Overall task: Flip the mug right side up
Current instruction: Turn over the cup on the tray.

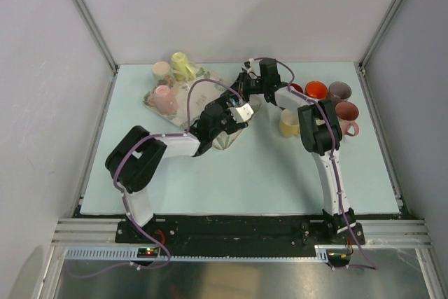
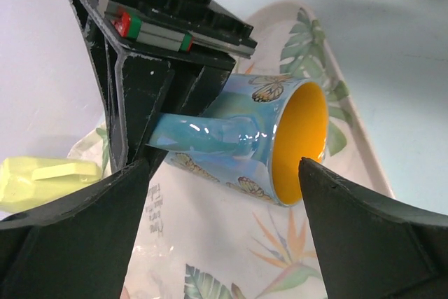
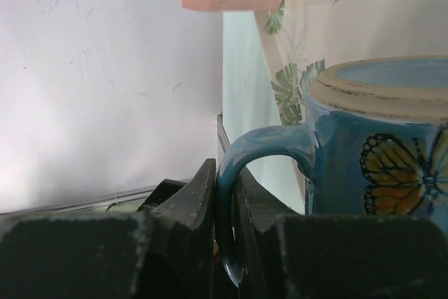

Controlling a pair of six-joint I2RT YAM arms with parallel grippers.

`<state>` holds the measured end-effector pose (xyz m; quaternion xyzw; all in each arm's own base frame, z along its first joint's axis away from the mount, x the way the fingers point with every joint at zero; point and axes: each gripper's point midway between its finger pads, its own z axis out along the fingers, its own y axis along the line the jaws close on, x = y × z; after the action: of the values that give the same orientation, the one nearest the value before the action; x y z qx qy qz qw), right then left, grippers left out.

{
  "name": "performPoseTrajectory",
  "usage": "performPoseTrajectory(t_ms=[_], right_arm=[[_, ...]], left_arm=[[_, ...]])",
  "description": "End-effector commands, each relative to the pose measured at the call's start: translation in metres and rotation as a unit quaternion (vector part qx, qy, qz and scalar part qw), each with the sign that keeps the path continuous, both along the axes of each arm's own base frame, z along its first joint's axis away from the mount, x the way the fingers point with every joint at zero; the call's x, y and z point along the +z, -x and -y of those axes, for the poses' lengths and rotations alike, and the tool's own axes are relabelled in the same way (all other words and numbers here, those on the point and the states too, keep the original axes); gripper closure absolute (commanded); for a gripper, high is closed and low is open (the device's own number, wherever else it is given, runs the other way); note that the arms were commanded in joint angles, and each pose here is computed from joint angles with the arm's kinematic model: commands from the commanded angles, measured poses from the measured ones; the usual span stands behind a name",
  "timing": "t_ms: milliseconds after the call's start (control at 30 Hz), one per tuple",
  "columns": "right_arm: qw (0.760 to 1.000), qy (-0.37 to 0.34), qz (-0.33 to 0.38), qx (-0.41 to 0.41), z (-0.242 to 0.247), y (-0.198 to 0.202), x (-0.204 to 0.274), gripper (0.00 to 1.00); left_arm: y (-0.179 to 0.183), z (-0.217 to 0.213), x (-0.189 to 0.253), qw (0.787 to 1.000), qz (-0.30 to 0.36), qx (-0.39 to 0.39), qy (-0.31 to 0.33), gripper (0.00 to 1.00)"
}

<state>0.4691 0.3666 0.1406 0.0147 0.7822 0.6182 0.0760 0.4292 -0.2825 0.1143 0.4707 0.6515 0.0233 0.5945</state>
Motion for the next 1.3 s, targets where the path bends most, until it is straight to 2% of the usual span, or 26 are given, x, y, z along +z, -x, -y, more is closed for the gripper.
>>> performPoseTrajectory(t_ms=[0,167,367,700,867,1033,1267], right_arm=[[1.000,-0.015,0.016,0.015,0.001,0.004,0.014,1.00],[1.000,-0.010,0.014,0.009,0.007,0.004,0.010,1.00],[1.000,0.004,0.005,-0.004,0.022,0.001,0.004,1.00],[1.000,0.019,0.001,-0.024,0.045,-0.006,-0.002,1.00],[1.000,0.020,0.003,-0.022,0.048,-0.007,-0.005,1.00],[1.000,0.022,-0.001,-0.019,0.051,-0.002,-0.010,1.00],[1.000,0.024,-0.009,-0.015,0.051,0.003,-0.015,1.00]], left_arm=[[-0.029,-0.032,0.022,0.994,0.064,0.083,-0.011,0.08],[-0.045,-0.043,0.031,0.990,0.080,0.112,-0.003,0.15],[-0.058,-0.047,0.043,0.990,0.097,0.105,0.012,0.28],[-0.073,-0.078,0.057,0.984,0.108,0.141,0.021,0.32],[-0.076,-0.067,0.052,0.988,0.107,0.107,0.016,0.33],[-0.078,-0.034,0.038,0.993,0.117,0.015,-0.021,0.33],[-0.097,-0.029,0.038,0.989,0.141,0.005,-0.046,0.41]])
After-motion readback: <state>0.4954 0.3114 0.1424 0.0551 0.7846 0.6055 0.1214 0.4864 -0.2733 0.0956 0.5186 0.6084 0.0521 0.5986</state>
